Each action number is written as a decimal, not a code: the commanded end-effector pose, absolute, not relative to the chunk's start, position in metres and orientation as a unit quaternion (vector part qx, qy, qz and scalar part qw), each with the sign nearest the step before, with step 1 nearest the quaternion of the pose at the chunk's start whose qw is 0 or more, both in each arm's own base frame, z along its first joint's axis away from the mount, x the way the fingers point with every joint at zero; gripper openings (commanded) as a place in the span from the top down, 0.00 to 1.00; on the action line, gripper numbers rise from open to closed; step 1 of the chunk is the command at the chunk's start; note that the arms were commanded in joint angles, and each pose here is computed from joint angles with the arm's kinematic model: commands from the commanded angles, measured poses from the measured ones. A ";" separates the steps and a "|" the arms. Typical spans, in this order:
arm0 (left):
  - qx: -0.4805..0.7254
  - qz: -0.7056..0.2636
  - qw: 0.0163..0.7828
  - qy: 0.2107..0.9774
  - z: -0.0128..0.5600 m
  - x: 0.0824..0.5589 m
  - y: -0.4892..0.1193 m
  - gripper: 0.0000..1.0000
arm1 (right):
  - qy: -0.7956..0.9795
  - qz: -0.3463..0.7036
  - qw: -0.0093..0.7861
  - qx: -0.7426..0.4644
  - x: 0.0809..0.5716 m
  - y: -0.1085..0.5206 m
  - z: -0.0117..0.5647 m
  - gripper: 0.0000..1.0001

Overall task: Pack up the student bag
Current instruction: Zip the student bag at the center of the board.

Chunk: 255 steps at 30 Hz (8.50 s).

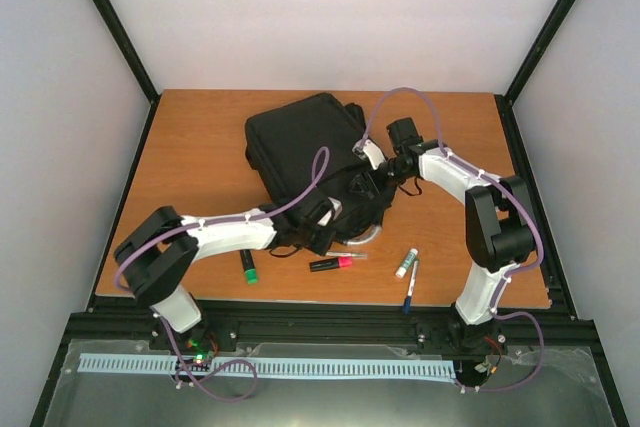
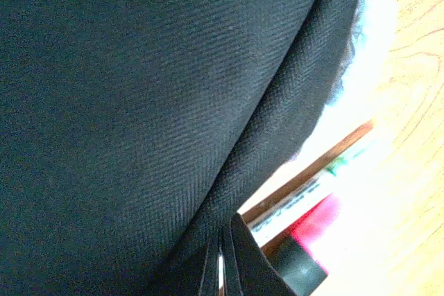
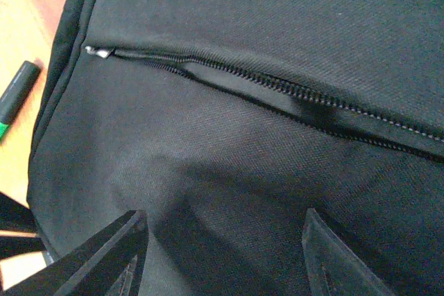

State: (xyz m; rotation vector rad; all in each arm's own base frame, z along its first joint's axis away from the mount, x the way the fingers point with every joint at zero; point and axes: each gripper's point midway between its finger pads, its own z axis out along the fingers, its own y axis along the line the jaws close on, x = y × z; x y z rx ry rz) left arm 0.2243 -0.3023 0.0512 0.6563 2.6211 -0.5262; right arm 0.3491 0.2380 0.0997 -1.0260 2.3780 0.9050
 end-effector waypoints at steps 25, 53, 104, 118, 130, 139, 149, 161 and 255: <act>0.315 -0.259 0.211 0.888 0.114 0.257 -0.403 0.61 | 0.881 0.127 0.353 -0.287 0.355 0.104 0.181 0.30; 0.037 -0.230 0.256 0.938 0.125 0.259 -0.315 0.41 | 0.836 0.192 0.215 -0.466 0.250 0.164 0.081 0.44; 0.022 -0.222 0.298 0.928 0.123 0.255 -0.285 0.40 | 0.841 0.003 0.270 -0.468 0.308 0.175 0.036 0.69; 0.021 -0.224 0.297 0.928 0.122 0.253 -0.284 0.40 | 0.834 -0.015 0.287 -0.471 0.317 0.174 0.047 0.71; 0.023 -0.225 0.296 0.928 0.122 0.254 -0.286 0.39 | 0.836 -0.013 0.273 -0.475 0.309 0.170 0.042 0.73; 0.022 -0.228 0.296 0.927 0.120 0.253 -0.286 0.39 | 0.835 0.002 0.262 -0.484 0.302 0.172 0.044 0.93; 0.016 -0.232 0.296 0.926 0.120 0.253 -0.286 0.37 | 0.835 0.032 0.236 -0.497 0.289 0.178 0.056 0.97; -0.109 -0.351 0.244 0.897 0.110 0.265 -0.303 0.24 | 0.837 0.111 0.200 -0.498 0.272 0.198 0.068 0.97; -0.149 -0.161 0.303 0.927 0.157 0.345 -0.127 0.99 | 0.792 0.120 0.228 -0.554 0.288 0.217 0.072 0.97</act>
